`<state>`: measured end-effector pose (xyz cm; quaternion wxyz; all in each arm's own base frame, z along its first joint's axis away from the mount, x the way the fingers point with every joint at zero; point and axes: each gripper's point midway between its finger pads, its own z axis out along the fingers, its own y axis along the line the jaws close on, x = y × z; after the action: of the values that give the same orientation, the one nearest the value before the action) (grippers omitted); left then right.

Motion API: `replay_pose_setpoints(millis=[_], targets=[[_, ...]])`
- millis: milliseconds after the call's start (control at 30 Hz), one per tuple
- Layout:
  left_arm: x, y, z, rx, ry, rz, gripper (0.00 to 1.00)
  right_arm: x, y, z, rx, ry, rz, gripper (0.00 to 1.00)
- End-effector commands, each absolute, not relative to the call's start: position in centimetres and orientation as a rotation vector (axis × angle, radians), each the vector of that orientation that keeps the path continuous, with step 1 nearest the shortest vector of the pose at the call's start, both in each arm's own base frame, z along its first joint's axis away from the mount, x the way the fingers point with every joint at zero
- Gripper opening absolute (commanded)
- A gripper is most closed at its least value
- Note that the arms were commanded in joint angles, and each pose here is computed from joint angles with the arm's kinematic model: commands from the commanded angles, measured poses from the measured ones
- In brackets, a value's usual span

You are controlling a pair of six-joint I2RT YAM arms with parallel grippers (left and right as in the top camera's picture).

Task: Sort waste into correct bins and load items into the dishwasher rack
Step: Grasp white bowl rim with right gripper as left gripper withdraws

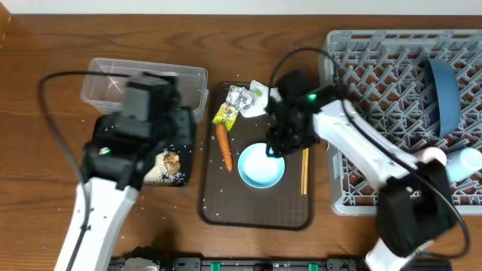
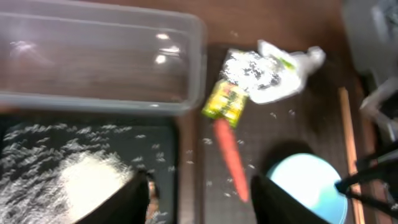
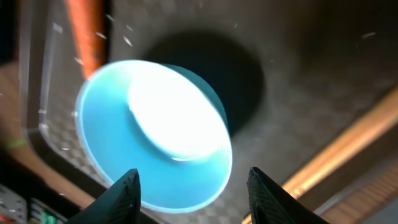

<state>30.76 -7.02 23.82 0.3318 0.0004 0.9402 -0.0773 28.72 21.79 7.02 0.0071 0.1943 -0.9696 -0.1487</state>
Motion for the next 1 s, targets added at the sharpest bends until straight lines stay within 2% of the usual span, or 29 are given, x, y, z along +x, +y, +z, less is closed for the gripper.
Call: replay_pose_setpoints(millis=[0,100,167,200,233,267,300,333,367,400,567,767,900,933,967], targets=[[30.1,-4.1,25.3,-0.092,2.423,-0.144,0.59,28.3,21.8,4.7,0.629,-2.975,-0.412,0.46],[29.5,-2.4,25.6,-0.155,2.417,-0.120,0.62,28.4,21.8,3.0,0.614,-2.952,-0.393,0.43],[29.2,-1.7,25.6,-0.183,2.422,-0.108,0.65,28.6,22.0,2.4,0.615,-2.950,-0.393,0.36],[29.1,-1.5,25.5,-0.192,2.428,-0.105,0.76,28.7,22.1,2.1,0.615,-2.951,-0.393,0.34],[29.0,-1.4,25.3,-0.199,2.436,-0.101,0.79,28.8,22.1,1.9,0.617,-2.955,-0.396,0.33],[28.8,-1.3,25.1,-0.202,2.447,-0.098,0.88,29.0,22.2,1.7,0.620,-2.959,-0.397,0.32],[28.7,-1.3,24.9,-0.202,2.456,-0.098,0.98,29.2,22.4,1.7,0.624,-2.967,-0.403,0.21],[28.7,-1.3,24.8,-0.202,2.464,-0.096,0.98,29.4,22.4,1.7,0.626,-2.973,-0.407,0.09],[28.6,-1.3,24.7,-0.203,2.470,-0.096,0.98,29.5,22.5,1.7,0.628,-2.977,-0.408,0.03],[28.6,-1.3,24.5,-0.203,2.476,-0.095,0.98,29.6,22.4,1.7,0.628,-2.983,-0.403,0.01],[28.5,-1.3,24.1,-0.205,2.496,-0.092,0.98,30.9,21.4,2.4,0.556,-3.057,-0.316,0.01],[28.5,-1.3,24.1,-0.205,2.498,-0.092,0.98,32.8,20.6,5.7,0.527,-3.201,-0.272,0.01],[28.6,-1.3,24.1,-0.205,2.498,-0.092,0.98,33.1,19.7,5.4,0.519,-3.219,-0.185,0.01],[28.6,-1.3,24.1,-0.205,2.498,-0.092,0.98,33.2,19.5,5.2,0.519,-3.219,-0.167,0.03],[28.6,-1.3,24.0,-0.205,2.498,-0.092,0.98,33.1,19.6,5.0,0.524,-3.213,-0.158,0.12]])
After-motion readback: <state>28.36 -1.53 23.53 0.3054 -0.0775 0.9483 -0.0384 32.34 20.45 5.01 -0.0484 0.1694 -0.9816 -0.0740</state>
